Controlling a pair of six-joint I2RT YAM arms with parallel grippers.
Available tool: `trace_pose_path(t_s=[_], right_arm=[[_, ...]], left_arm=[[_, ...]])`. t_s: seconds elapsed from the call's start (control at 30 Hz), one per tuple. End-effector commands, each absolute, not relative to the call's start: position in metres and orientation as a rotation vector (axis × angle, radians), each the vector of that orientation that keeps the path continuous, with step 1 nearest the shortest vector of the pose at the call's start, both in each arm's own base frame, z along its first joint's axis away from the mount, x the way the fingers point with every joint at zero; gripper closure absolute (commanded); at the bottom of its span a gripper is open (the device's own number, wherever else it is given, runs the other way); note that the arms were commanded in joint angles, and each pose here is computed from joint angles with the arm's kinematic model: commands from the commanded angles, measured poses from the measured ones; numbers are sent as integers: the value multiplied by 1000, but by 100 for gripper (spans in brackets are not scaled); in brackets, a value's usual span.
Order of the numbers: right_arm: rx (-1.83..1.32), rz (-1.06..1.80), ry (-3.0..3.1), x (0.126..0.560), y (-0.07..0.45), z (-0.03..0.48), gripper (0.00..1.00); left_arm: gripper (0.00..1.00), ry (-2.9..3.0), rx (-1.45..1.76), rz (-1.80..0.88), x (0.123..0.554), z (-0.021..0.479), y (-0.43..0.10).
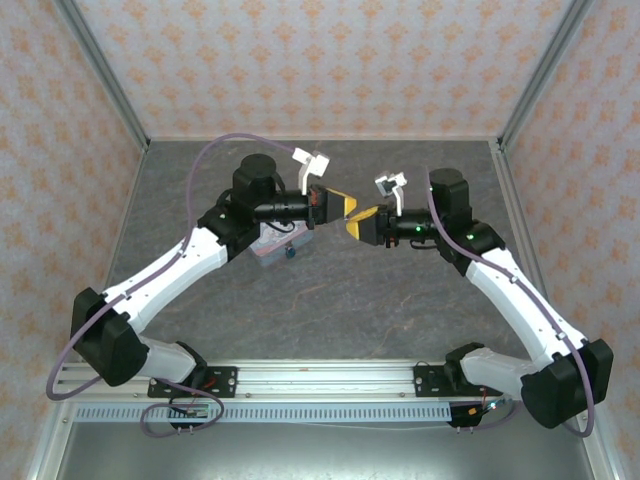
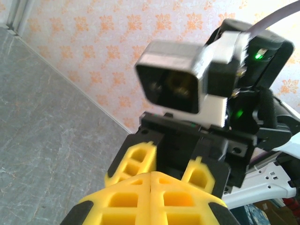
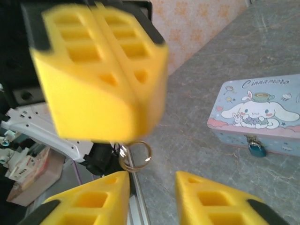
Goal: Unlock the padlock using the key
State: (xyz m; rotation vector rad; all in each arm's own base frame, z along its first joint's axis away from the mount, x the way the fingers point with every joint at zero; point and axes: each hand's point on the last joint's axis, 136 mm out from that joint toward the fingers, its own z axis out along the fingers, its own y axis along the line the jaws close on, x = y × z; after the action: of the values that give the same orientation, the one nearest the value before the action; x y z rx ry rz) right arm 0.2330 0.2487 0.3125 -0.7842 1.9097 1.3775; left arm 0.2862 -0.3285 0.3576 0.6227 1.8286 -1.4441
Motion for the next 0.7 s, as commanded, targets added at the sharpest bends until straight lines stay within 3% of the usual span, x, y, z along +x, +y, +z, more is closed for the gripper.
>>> trace_pose_path(t_s=[0.0,0.43,0.67], right_arm=[[-799,1330,1889,227,244,313,64],[-633,1422,1494,234,240,388,58],[-543,1475,1498,252,244,392,57]], left_arm=[[100,1751,632,-1410,281,380,-324],[100,1647,328,-1440,307,397,-309],[100,1608,223,-1438,313,400,-299]])
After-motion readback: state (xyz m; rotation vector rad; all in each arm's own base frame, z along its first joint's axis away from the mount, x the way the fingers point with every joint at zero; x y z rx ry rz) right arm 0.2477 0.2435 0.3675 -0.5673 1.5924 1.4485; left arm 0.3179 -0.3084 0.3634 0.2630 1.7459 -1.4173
